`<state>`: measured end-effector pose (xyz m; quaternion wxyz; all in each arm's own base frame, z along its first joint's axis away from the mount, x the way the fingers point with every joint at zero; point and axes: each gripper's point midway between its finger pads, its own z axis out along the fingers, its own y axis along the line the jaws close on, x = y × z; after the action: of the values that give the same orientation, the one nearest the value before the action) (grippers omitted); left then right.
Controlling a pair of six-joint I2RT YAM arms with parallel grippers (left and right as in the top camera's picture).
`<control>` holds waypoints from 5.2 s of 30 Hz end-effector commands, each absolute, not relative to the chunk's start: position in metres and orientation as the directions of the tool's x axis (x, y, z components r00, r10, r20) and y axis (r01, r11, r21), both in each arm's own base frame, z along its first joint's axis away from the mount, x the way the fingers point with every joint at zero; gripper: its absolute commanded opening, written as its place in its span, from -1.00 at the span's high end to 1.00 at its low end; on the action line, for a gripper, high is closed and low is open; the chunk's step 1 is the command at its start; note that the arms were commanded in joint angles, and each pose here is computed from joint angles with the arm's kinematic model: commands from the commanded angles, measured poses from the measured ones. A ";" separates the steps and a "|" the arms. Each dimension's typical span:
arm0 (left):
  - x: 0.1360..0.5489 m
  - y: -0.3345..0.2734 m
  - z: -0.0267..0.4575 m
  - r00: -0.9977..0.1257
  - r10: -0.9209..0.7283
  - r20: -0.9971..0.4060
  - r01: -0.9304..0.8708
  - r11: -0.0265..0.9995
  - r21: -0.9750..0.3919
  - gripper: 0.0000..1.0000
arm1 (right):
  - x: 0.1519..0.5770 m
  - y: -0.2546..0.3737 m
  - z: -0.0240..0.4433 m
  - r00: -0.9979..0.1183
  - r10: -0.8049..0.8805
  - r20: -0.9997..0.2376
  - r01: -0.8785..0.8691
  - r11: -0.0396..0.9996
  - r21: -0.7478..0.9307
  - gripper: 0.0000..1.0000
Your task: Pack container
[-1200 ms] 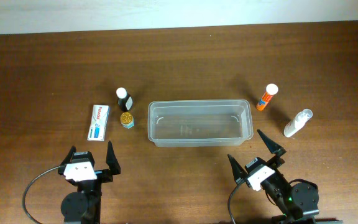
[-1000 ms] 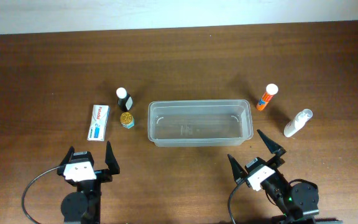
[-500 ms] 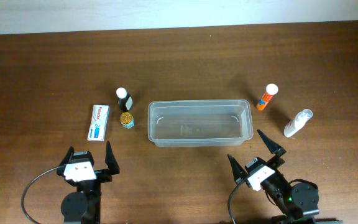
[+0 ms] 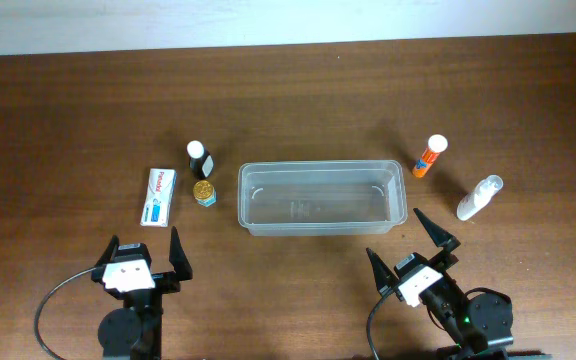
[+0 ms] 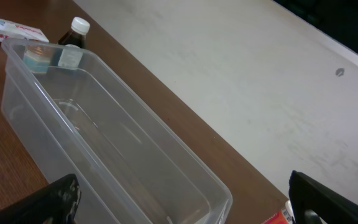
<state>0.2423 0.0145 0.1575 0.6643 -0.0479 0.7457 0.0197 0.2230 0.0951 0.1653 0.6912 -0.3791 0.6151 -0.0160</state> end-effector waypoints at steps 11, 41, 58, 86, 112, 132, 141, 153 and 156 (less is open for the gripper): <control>0.242 0.016 0.157 -0.108 -0.030 -0.994 -0.108 0.994 -0.018 -0.99 | 0.224 0.093 0.163 0.232 -0.487 -0.842 -0.437 0.721 -0.537 -0.97; 0.242 0.017 0.157 -0.108 -0.030 -0.994 -0.108 0.994 -0.018 -0.99 | 0.224 0.093 0.163 0.232 -0.487 -0.842 -0.437 0.721 -0.537 -0.97; 0.242 0.016 0.157 -0.108 -0.030 -0.994 -0.108 0.994 -0.018 -0.99 | 0.224 0.093 0.163 0.232 -0.487 -0.842 -0.437 0.721 -0.537 -0.97; 0.234 -0.016 0.232 0.008 -0.066 -0.998 0.088 0.994 -0.065 -0.99 | 0.224 0.093 0.163 0.232 -0.487 -0.842 -0.437 0.721 -0.537 -0.97; 0.312 -0.005 0.360 -0.534 0.160 -0.830 0.096 0.987 0.129 -0.99 | 0.224 0.093 0.163 0.232 -0.487 -0.842 -0.437 0.721 -0.537 -0.97; 0.361 0.025 0.230 -0.877 0.154 -0.456 0.062 0.976 0.210 -1.00 | 0.224 0.093 0.163 0.232 -0.487 -0.842 -0.437 0.721 -0.537 -0.97; 0.373 0.025 0.185 -0.928 0.154 -0.340 0.089 0.976 0.201 -0.99 | 0.224 0.093 0.163 0.232 -0.487 -0.842 -0.437 0.721 -0.537 -0.97; 0.387 0.036 0.132 -0.956 0.139 -0.259 0.135 0.990 0.032 -0.99 | 0.224 0.093 0.163 0.232 -0.487 -0.842 -0.437 0.721 -0.537 -0.97; 0.387 0.046 0.125 -0.964 0.112 -0.242 0.109 0.994 0.029 -0.99 | 0.224 0.093 0.163 0.232 -0.487 -0.842 -0.437 0.721 -0.537 -0.97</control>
<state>0.3818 0.0435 0.1290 0.1206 0.0506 0.9909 0.0321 0.2230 0.0951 0.1651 0.6909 -0.3792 0.6153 -0.0160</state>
